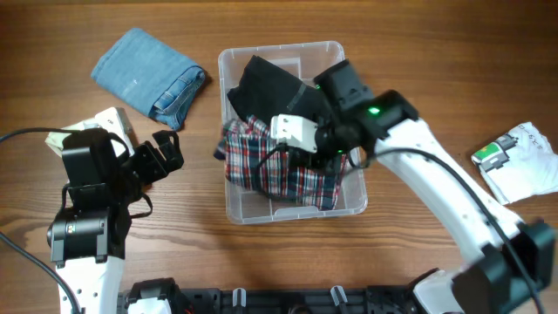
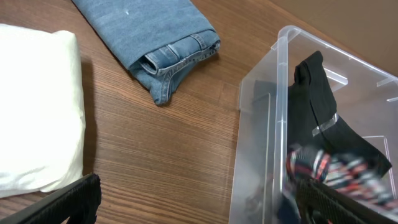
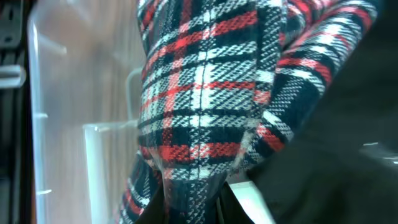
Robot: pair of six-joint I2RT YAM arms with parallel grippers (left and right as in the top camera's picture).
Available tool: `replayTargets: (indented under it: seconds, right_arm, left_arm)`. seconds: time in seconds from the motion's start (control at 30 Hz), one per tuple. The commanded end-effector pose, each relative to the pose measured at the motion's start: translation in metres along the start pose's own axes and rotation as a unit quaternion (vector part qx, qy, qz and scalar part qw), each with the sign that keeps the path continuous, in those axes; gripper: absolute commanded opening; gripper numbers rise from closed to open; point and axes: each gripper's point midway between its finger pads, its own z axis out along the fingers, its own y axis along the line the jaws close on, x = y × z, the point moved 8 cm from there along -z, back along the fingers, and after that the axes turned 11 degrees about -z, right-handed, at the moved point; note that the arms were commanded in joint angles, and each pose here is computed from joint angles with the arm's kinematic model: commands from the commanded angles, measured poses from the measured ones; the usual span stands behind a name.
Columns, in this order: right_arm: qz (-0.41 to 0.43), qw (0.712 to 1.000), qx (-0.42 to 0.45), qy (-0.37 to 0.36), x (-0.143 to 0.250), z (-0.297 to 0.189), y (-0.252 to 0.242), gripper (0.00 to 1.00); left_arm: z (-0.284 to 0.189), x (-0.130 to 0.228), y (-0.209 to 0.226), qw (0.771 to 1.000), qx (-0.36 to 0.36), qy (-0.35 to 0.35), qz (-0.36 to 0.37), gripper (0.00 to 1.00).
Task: Pack container
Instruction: 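Grasp the plaid shirt with the right gripper and drop it in the container, then carry the white printed t-shirt with the right gripper into the container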
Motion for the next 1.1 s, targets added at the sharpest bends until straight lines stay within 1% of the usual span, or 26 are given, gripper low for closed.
replayTargets:
  seconds: [0.0,0.03,0.07,0.1,0.13,0.17,0.2,0.23,0.37,0.4,0.43,0.47,0.53,0.57,0.6,0.67,0.77,0.8,0.83,0.9,1.0,1.03,1.07]
  right_arm:
    - [-0.01,0.999,-0.042,0.015,0.007,0.02,0.001,0.04]
    - [-0.007,0.999,-0.039,0.038,0.013,0.026,-0.003,0.04]
    - [-0.006,0.998,-0.017,0.065,0.018,0.029,-0.01,0.07]
    - [0.017,0.995,0.028,0.089,0.021,0.029,-0.022,1.0]
    - [0.057,0.987,0.09,0.117,0.024,0.026,-0.038,1.0]
    - [0.101,0.973,0.154,0.141,0.028,0.021,-0.051,1.0]
    - [0.169,0.938,0.249,0.173,0.033,0.009,-0.067,1.0]
    - [0.179,0.926,0.278,0.181,0.033,0.002,-0.071,1.0]
    - [0.172,0.917,0.333,0.134,0.014,-0.04,-0.064,1.0]
    - [0.187,0.907,0.363,0.106,0.007,-0.06,-0.061,1.0]
    - [0.217,0.89,0.396,0.067,0.003,-0.084,-0.057,1.0]
    - [0.26,0.866,0.426,0.029,0.003,-0.108,-0.053,1.0]
    - [0.389,0.789,0.474,-0.043,0.02,-0.151,-0.043,1.0]
    - [0.481,0.72,0.493,-0.079,0.044,-0.179,-0.033,1.0]
    - [0.534,0.674,0.503,-0.09,0.063,-0.195,-0.025,1.0]
    - [0.637,0.567,0.514,-0.094,0.116,-0.224,-0.001,1.0]
    - [0.722,0.47,0.5,-0.081,0.195,-0.244,0.028,1.0]
    - [0.758,0.422,0.491,-0.075,0.232,-0.244,0.044,1.0]
    - [0.775,0.398,0.486,-0.075,0.252,-0.242,0.052,1.0]
    - [0.811,0.354,0.459,-0.085,0.307,-0.231,0.073,1.0]
    - [0.862,0.285,0.408,-0.096,0.373,-0.21,0.097,1.0]
    - [0.873,0.271,0.396,-0.091,0.388,-0.204,0.102,1.0]
    - [0.88,0.269,0.38,-0.089,0.401,-0.195,0.105,1.0]
  left_arm:
    - [-0.005,-0.005,-0.004,1.0,0.009,-0.008,0.01,1.0]
    - [-0.005,-0.005,-0.004,1.0,0.009,-0.008,0.01,1.0]
    - [-0.005,-0.005,-0.004,1.0,0.009,-0.008,0.01,1.0]
    - [-0.005,-0.005,-0.004,1.0,0.009,-0.008,0.01,1.0]
    - [-0.005,-0.005,-0.004,1.0,0.009,-0.008,0.01,1.0]
    - [-0.005,-0.005,-0.004,1.0,0.009,-0.008,0.01,1.0]
    - [-0.005,-0.005,-0.004,1.0,0.009,-0.008,0.01,1.0]
    - [-0.005,-0.005,-0.004,1.0,0.009,-0.008,0.01,1.0]
    - [-0.005,-0.005,-0.004,1.0,0.009,-0.008,0.01,1.0]
    - [-0.005,-0.005,-0.004,1.0,0.009,-0.008,0.01,1.0]
    - [-0.005,-0.005,-0.004,1.0,0.009,-0.008,0.01,1.0]
    - [-0.005,-0.005,-0.004,1.0,0.009,-0.008,0.01,1.0]
    - [-0.005,-0.005,-0.004,1.0,0.009,-0.008,0.01,1.0]
    - [-0.005,-0.005,-0.004,1.0,0.009,-0.008,0.01,1.0]
    - [-0.005,-0.005,-0.004,1.0,0.009,-0.008,0.01,1.0]
    - [-0.005,-0.005,-0.004,1.0,0.009,-0.008,0.01,1.0]
    - [-0.005,-0.005,-0.004,1.0,0.009,-0.008,0.01,1.0]
    - [-0.005,-0.005,-0.004,1.0,0.009,-0.008,0.01,1.0]
    - [-0.005,-0.005,-0.004,1.0,0.009,-0.008,0.01,1.0]
    - [-0.005,-0.005,-0.004,1.0,0.009,-0.008,0.01,1.0]
    - [-0.005,-0.005,-0.004,1.0,0.009,-0.007,0.01,1.0]
    - [-0.005,-0.005,-0.004,1.0,0.009,-0.007,0.01,1.0]
    - [-0.005,-0.005,-0.004,1.0,0.009,-0.007,0.01,1.0]
